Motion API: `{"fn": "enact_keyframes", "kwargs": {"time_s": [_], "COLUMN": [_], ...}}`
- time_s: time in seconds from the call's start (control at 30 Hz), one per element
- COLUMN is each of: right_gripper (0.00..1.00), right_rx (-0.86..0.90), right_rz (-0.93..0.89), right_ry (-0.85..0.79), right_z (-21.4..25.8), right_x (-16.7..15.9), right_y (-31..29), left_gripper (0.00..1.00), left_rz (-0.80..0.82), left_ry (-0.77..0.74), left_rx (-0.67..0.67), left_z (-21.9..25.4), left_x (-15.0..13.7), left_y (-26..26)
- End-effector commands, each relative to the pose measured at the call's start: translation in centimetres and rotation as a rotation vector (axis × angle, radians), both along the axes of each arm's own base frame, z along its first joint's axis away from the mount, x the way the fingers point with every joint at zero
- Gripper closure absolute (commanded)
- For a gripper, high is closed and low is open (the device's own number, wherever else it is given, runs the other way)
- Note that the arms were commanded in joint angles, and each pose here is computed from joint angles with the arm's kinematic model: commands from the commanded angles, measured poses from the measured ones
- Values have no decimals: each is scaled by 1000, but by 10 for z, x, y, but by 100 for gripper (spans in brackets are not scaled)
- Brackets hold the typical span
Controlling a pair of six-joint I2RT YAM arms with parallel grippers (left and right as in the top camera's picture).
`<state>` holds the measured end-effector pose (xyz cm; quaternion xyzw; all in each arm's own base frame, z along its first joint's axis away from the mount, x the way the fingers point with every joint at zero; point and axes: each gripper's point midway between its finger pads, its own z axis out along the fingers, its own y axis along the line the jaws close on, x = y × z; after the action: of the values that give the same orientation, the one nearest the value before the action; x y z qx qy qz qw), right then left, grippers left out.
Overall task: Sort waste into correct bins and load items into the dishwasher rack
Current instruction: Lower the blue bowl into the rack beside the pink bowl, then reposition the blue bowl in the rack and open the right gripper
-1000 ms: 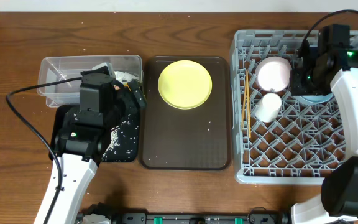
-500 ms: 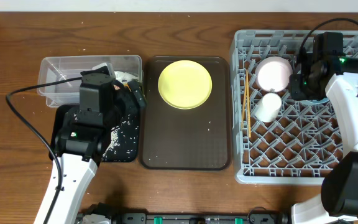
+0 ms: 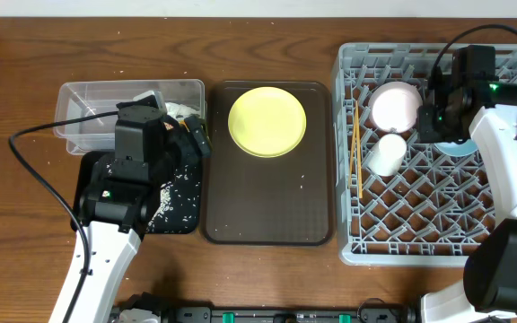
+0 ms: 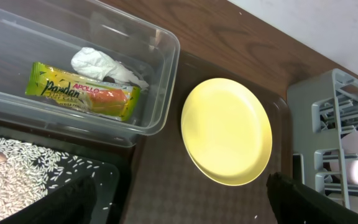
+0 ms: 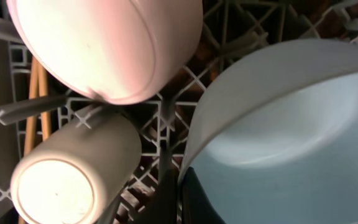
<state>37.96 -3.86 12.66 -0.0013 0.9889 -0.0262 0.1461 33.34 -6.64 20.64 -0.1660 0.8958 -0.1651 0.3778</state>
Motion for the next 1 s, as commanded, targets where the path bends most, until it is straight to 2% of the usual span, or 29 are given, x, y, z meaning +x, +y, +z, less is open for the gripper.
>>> {"fn": "enact_keyframes", "kwargs": {"time_s": [0.0,0.2,0.73,0.87,0.97], "right_gripper": [99,99,99,99,99], "right_rx": [54,83,108,239,438], "right_rz": [4,-32,-52,28,80], "right_ry": [-50,-119,-107,-195,-320], "right_z": [16,43,37,54,94], "right_x": [7,18,14,29,45], "right_y": [6,-6,-14,9,26], "left_gripper": [10,10,10,10,10], "left_rz": [5,5,5,5,5], "left_ry": [-16,-16,-16,-16,-16], "left_rx": [11,11,11,11,11], "left_z": [7,7,7,7,7], "left_x": [3,3,3,3,3], "left_y": [3,3,3,3,3]}}
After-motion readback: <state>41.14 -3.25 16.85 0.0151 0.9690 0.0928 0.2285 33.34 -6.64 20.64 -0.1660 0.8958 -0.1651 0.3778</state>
